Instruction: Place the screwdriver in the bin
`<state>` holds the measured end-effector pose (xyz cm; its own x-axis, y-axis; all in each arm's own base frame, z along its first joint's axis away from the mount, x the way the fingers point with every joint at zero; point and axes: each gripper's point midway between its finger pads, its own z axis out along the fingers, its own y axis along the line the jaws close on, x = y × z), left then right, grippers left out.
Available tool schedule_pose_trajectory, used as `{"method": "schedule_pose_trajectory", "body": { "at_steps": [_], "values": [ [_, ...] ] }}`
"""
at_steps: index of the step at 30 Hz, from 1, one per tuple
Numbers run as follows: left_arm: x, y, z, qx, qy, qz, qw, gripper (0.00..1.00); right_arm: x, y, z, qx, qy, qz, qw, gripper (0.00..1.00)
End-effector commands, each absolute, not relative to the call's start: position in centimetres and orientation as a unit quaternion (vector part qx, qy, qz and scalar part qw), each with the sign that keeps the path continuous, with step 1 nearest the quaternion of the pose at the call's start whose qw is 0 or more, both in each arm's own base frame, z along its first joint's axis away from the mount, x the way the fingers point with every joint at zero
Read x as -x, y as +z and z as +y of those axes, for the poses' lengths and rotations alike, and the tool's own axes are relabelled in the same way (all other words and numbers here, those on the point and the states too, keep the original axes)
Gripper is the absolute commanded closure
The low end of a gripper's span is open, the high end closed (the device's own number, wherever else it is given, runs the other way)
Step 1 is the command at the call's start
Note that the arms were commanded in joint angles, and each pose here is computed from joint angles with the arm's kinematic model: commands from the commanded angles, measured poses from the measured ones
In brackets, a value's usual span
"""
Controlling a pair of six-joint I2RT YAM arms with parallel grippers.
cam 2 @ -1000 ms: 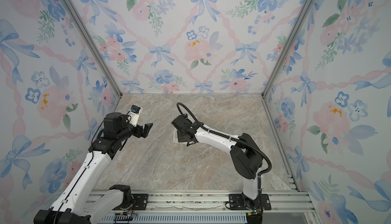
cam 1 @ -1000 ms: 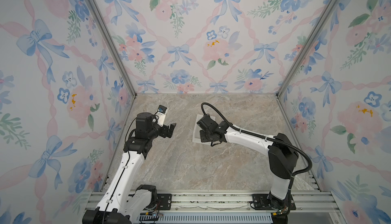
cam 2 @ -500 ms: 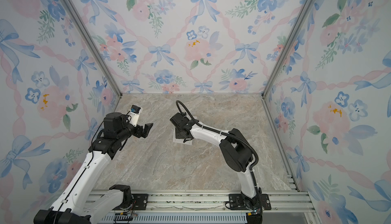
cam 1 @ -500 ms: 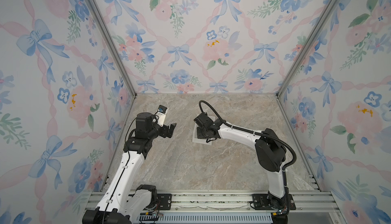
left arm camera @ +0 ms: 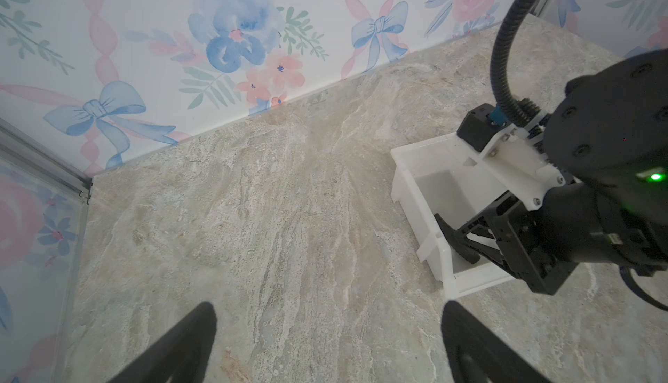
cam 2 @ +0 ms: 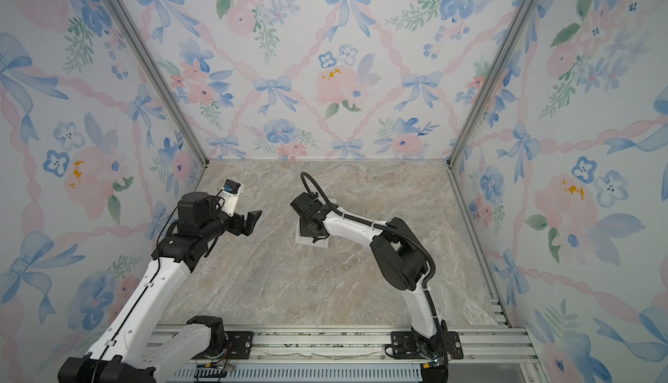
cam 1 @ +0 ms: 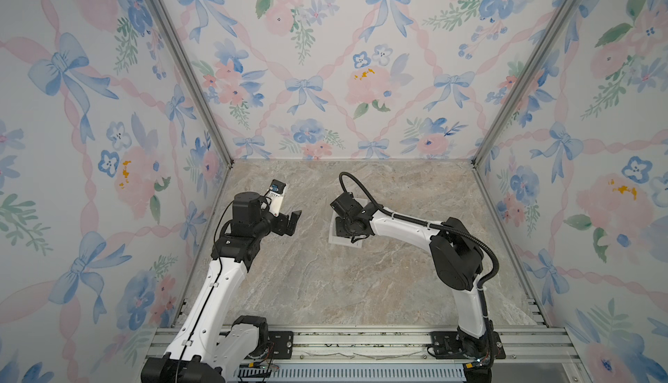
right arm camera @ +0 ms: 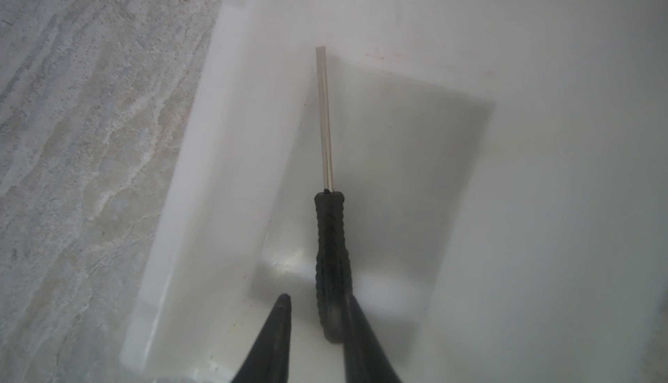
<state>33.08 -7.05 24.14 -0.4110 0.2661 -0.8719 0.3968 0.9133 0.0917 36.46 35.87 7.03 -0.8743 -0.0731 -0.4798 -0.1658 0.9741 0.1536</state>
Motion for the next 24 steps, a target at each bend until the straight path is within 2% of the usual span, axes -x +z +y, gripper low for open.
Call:
{"method": "schedule_pose_trajectory", "body": {
  "at_steps": [1,7,14,19,24],
  "values": [
    [-33.0,24.9,-7.6,-0.204,-0.074,0.833,0.509,0.02,-37.2,7.1,36.1,0.059,0.098,0.963,0.242,0.71],
    [-33.1,24.7,-7.4,-0.203,-0.067,0.835,0.507,0.02,-37.6,9.2,36.3,0.065,0.106,0.957,0.262,0.58],
    [-33.7,24.4,-6.6,-0.188,-0.049,0.843,0.502,0.02,-37.8,16.9,36.0,0.094,0.14,0.926,0.337,0.24],
    [-34.3,24.2,-6.1,-0.159,-0.045,0.852,0.497,0.02,-36.8,24.5,31.3,0.075,0.173,0.884,0.427,0.1],
    [-34.8,23.6,-5.3,-0.126,-0.038,0.863,0.488,0.02,-35.0,28.8,23.7,0.042,0.189,0.855,0.481,0.01]
  ]
}}
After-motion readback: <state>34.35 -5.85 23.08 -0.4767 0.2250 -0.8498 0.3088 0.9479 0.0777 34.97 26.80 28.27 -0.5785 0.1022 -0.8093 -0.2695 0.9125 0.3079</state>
